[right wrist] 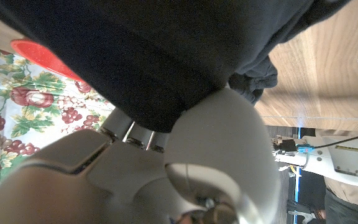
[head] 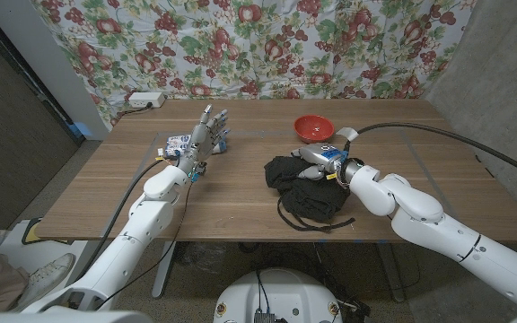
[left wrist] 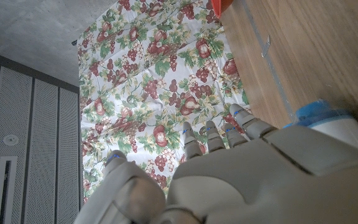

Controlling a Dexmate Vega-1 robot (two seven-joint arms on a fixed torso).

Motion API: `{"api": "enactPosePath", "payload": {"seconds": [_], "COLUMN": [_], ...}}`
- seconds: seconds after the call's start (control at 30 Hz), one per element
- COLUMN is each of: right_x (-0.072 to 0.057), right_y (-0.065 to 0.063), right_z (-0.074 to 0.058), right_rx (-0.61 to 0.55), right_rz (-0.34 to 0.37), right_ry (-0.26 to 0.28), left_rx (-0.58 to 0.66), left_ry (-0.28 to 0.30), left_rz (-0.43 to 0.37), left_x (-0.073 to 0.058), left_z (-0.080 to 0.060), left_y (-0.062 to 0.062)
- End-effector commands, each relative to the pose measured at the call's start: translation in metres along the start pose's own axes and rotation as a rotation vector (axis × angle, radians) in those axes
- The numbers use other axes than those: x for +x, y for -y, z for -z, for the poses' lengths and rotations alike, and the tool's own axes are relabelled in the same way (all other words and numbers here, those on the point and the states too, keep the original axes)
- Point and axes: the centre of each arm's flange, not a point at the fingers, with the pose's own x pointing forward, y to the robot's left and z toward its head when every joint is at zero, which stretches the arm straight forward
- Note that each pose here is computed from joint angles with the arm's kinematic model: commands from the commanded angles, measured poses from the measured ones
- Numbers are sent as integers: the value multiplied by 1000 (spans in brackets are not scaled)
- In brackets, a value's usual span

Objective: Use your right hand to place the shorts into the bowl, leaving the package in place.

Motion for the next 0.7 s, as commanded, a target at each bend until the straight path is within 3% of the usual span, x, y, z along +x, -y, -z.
{"api": "enactPosePath", "payload": {"seconds": [0.03,0.7], "right_x": [-7,-4], "right_y": [21,51], "right_z": [4,15], "right_rx": [-18,-12], "right_rz": [52,65], "right_ry": [-16,-53], "left_rx": [0,-3], "left_ry": [2,3], "left_rz": [4,5], "left_x": [-1,2], "left_z": [0,0], "left_y": [1,-2]}}
